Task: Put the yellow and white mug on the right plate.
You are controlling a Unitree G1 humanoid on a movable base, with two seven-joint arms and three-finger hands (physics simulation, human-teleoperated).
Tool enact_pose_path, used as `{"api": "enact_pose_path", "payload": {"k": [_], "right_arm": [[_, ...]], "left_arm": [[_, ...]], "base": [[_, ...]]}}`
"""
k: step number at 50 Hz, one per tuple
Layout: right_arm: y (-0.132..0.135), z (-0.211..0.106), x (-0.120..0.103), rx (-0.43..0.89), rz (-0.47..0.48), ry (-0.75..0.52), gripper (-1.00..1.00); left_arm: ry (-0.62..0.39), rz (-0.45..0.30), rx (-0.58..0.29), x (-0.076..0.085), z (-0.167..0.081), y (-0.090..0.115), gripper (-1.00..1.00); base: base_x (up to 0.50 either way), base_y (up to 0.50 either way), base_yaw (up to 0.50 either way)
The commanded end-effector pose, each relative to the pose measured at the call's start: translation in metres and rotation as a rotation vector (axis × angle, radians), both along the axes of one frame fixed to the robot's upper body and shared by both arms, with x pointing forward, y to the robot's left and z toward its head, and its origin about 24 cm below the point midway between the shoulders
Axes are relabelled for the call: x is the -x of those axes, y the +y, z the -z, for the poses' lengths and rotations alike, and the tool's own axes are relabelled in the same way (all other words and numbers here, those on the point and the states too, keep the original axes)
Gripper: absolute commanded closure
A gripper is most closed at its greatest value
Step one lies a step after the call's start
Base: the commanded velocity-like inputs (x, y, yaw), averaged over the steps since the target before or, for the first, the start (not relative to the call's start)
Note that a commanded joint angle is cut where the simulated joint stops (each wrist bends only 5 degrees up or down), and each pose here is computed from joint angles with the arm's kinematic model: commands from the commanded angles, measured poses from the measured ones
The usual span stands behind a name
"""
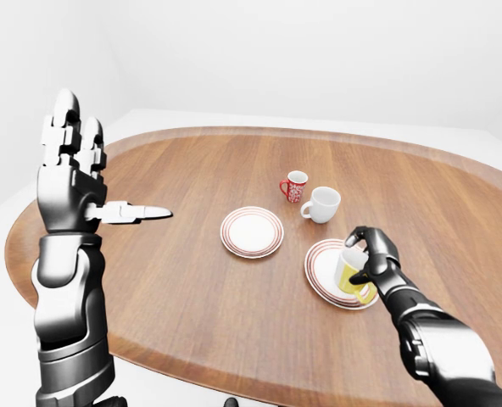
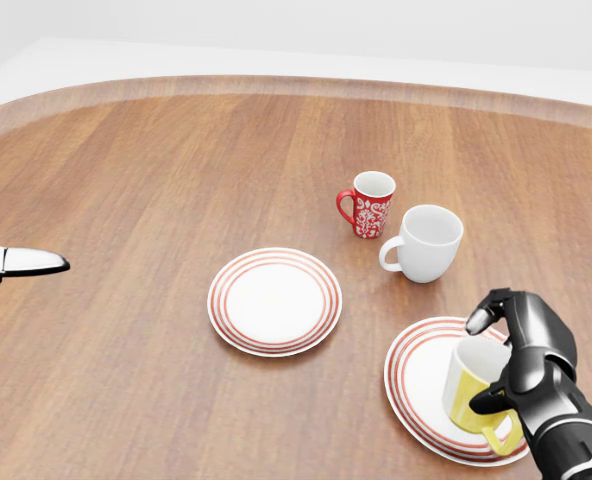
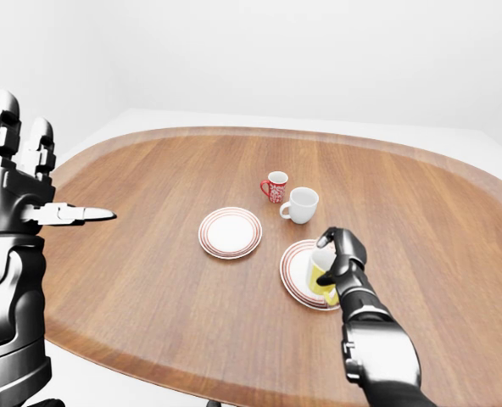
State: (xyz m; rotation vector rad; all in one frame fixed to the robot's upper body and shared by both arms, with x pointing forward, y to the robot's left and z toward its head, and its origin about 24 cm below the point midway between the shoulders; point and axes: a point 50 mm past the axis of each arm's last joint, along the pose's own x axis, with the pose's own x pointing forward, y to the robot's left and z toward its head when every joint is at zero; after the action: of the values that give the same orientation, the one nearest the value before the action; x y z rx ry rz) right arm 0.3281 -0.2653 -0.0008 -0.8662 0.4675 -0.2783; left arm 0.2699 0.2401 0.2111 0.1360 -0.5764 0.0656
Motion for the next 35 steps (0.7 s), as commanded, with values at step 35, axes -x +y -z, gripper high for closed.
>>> {"api": "enact_pose_path", "payload": {"k": [35], "right_arm": [[-0.011, -0.022, -0.008, 0.140, 0.057, -0.117, 1.00]], "left_arm": [[0.016, 0.001, -0.004, -0.001, 0.004, -0.001, -1.00]], "base": [[0.00, 0.00, 0.00]]}}
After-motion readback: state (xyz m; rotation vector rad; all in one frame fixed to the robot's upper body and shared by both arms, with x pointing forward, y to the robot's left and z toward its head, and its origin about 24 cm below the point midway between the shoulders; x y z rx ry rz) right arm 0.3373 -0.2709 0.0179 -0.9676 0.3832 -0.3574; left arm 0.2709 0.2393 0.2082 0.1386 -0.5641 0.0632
